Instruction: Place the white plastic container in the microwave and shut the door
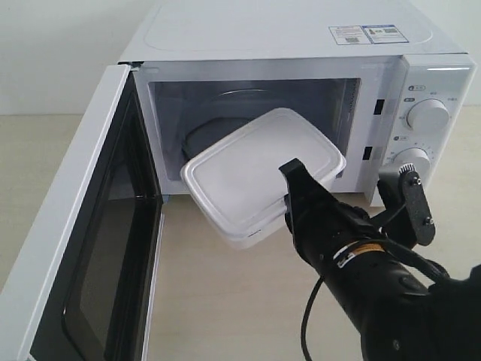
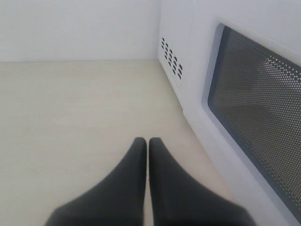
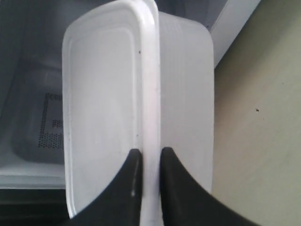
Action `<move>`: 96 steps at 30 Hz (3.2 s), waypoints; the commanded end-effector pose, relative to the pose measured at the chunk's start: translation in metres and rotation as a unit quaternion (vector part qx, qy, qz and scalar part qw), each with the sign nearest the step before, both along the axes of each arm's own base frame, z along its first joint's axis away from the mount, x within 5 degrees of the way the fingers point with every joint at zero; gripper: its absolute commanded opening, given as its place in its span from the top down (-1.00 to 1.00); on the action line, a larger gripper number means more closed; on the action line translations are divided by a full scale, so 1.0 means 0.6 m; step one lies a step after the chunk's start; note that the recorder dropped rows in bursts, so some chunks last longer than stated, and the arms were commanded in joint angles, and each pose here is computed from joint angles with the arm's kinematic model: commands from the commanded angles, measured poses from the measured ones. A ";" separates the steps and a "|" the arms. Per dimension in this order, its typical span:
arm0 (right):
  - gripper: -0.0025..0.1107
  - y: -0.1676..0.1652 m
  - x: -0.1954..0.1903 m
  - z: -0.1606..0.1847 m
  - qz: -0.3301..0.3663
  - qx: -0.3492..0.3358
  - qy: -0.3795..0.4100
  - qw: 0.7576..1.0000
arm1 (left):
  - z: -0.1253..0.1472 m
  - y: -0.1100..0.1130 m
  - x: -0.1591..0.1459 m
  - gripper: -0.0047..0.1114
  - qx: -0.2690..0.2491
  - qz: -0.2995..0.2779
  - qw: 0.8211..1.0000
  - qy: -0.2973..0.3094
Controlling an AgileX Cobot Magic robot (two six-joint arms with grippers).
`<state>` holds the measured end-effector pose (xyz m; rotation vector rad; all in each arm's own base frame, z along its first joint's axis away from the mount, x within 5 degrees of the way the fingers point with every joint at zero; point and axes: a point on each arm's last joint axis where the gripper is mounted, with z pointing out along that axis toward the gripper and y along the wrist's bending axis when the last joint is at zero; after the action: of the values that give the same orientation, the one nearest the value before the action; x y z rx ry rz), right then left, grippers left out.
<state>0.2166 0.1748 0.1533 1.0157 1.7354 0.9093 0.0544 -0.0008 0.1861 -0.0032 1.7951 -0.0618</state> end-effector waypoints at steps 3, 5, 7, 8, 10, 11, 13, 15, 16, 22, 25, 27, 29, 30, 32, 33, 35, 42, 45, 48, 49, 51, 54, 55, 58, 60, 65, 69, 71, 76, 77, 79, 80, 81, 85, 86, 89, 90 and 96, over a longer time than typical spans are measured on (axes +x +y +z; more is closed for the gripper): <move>0.96 0.008 0.026 0.016 -0.007 0.018 -0.035 0.999 | -0.002 0.000 0.000 0.85 0.001 0.001 1.000 -0.001; 0.96 0.013 0.035 0.016 -0.010 0.021 -0.035 0.999 | -0.002 0.000 0.000 0.85 0.001 0.001 1.000 -0.001; 0.96 0.018 0.046 0.013 -0.012 0.021 -0.036 0.999 | -0.002 0.000 0.000 0.85 0.001 0.001 1.000 -0.001; 0.96 0.020 0.052 0.013 -0.015 0.023 -0.037 0.999 | -0.002 0.000 0.000 0.85 0.001 0.001 1.000 -0.001; 0.96 0.025 0.065 0.009 -0.019 0.022 -0.038 0.999 | -0.002 0.000 0.000 0.85 0.001 0.001 1.000 -0.001; 0.96 0.025 0.071 0.008 -0.022 0.024 -0.039 0.999 | -0.002 0.000 0.000 0.85 0.001 0.001 1.000 -0.001; 0.96 0.027 0.087 0.006 -0.028 0.030 -0.043 0.998 | -0.002 0.000 0.000 0.85 0.001 0.001 1.000 -0.001; 0.96 0.028 0.102 0.006 -0.026 0.030 -0.051 0.998 | -0.002 0.000 0.000 0.85 0.001 0.001 1.000 -0.001; 0.96 0.029 0.108 0.006 -0.025 0.032 -0.054 0.998 | -0.002 0.000 0.000 0.85 0.001 0.001 1.000 -0.001; 0.96 0.039 0.143 0.006 -0.025 0.047 -0.044 0.998 | -0.002 0.000 0.000 0.85 0.001 0.001 1.000 -0.001; 0.96 0.043 0.158 0.007 -0.030 0.052 -0.051 0.997 | -0.002 0.000 0.000 0.85 0.001 0.001 1.000 -0.001; 0.96 0.046 0.164 0.003 -0.037 0.055 -0.049 0.997 | -0.002 0.000 0.000 0.85 0.001 0.001 1.000 -0.001; 0.96 0.049 0.169 0.000 -0.045 0.058 -0.050 0.996 | -0.002 0.000 0.000 0.85 0.001 0.001 1.000 -0.001; 0.96 0.050 0.171 0.000 -0.046 0.059 -0.054 0.996 | -0.002 0.000 0.000 0.85 0.001 0.001 1.000 -0.001; 0.96 0.051 0.175 0.001 -0.052 0.061 -0.062 0.995 | -0.002 0.000 0.000 0.85 0.001 0.001 1.000 -0.001; 0.96 0.051 0.177 0.000 -0.054 0.061 -0.066 0.995 | -0.002 0.000 0.000 0.85 0.001 0.001 1.000 -0.001; 0.93 0.048 0.181 -0.001 -0.058 0.060 -0.067 0.994 | -0.002 0.000 0.000 0.85 0.001 0.001 1.000 -0.001; 0.54 0.038 0.187 0.000 -0.066 0.058 -0.068 0.994 | -0.002 0.000 0.000 0.85 0.001 0.001 1.000 -0.001; 0.39 0.038 0.187 0.000 -0.066 0.058 -0.068 0.994 | -0.002 0.000 0.000 0.85 0.001 0.001 1.000 -0.001; 0.39 0.038 0.187 0.000 -0.065 0.057 -0.068 0.994 | -0.002 0.000 0.000 0.85 0.001 0.001 1.000 -0.001; 0.39 0.038 0.187 0.000 -0.063 0.057 -0.069 0.994 | -0.002 0.000 0.000 0.85 0.001 0.001 1.000 -0.001; 0.39 0.040 0.187 0.000 -0.059 0.055 -0.071 0.994 | -0.002 0.000 0.000 0.85 0.001 0.001 1.000 -0.001; 0.39 0.046 0.187 0.002 -0.033 0.044 -0.077 0.996 | -0.002 0.000 0.000 0.85 0.001 0.001 1.000 -0.001; 0.39 0.051 0.186 0.004 -0.016 0.039 -0.080 0.996 | -0.002 0.000 0.000 0.85 0.001 0.001 1.000 -0.001; 0.39 0.061 0.179 0.000 0.040 0.010 -0.086 0.995 | -0.002 0.000 0.000 0.85 0.001 0.001 1.000 -0.001; 0.39 0.060 0.163 -0.011 0.083 -0.030 -0.101 0.991 | -0.002 0.000 0.000 0.85 0.001 0.001 1.000 -0.001; 0.53 0.055 0.135 -0.030 0.195 -0.301 -0.165 0.919 | -0.002 0.000 0.000 0.85 0.001 0.001 1.000 -0.001; 0.96 0.058 0.133 -0.031 0.253 -0.528 -0.220 0.780 | -0.002 0.000 0.000 0.85 0.001 0.001 1.000 -0.001; 0.96 0.039 0.140 -0.046 0.215 -0.562 -0.171 0.780 | -0.002 0.000 0.000 0.85 0.001 0.001 1.000 -0.001; 0.96 0.029 0.152 -0.073 0.173 -0.556 -0.165 0.796 | -0.002 0.000 0.000 0.85 0.001 0.001 1.000 -0.001; 0.96 0.033 0.156 -0.074 0.173 -0.555 -0.167 0.796 | -0.002 0.000 0.000 0.85 0.001 0.001 1.000 -0.001; 0.96 0.040 0.165 -0.074 0.166 -0.552 -0.170 0.799 | -0.002 0.000 0.000 0.85 0.001 0.001 1.000 -0.001; 0.96 0.042 0.170 -0.073 0.162 -0.551 -0.171 0.801 | -0.002 0.000 0.000 0.85 0.001 0.001 1.000 -0.001; 0.96 0.046 0.175 -0.070 0.159 -0.548 -0.173 0.803 | -0.002 0.000 0.000 0.85 0.001 0.001 1.000 -0.001; 0.96 0.061 0.192 -0.067 0.158 -0.541 -0.176 0.807 | -0.002 0.000 0.000 0.85 0.001 0.001 1.000 -0.001; 0.96 0.065 0.198 -0.064 0.159 -0.540 -0.176 0.807 | -0.002 0.000 0.000 0.85 0.001 0.001 1.000 -0.001; 0.96 0.078 0.214 -0.060 0.161 -0.544 -0.179 0.804 | -0.002 0.000 0.000 0.85 0.001 0.001 1.000 -0.001; 0.96 0.082 0.218 -0.059 0.163 -0.546 -0.180 0.801 | -0.002 0.000 0.000 0.85 0.001 0.001 1.000 -0.001; 0.96 0.095 0.236 -0.054 0.158 -0.543 -0.181 0.805 | -0.002 0.000 0.000 0.85 0.001 0.001 1.000 -0.001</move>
<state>0.3538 0.2320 0.1203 -0.2217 1.6943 0.1468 0.0544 -0.0008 0.1861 -0.0032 1.7951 -0.0618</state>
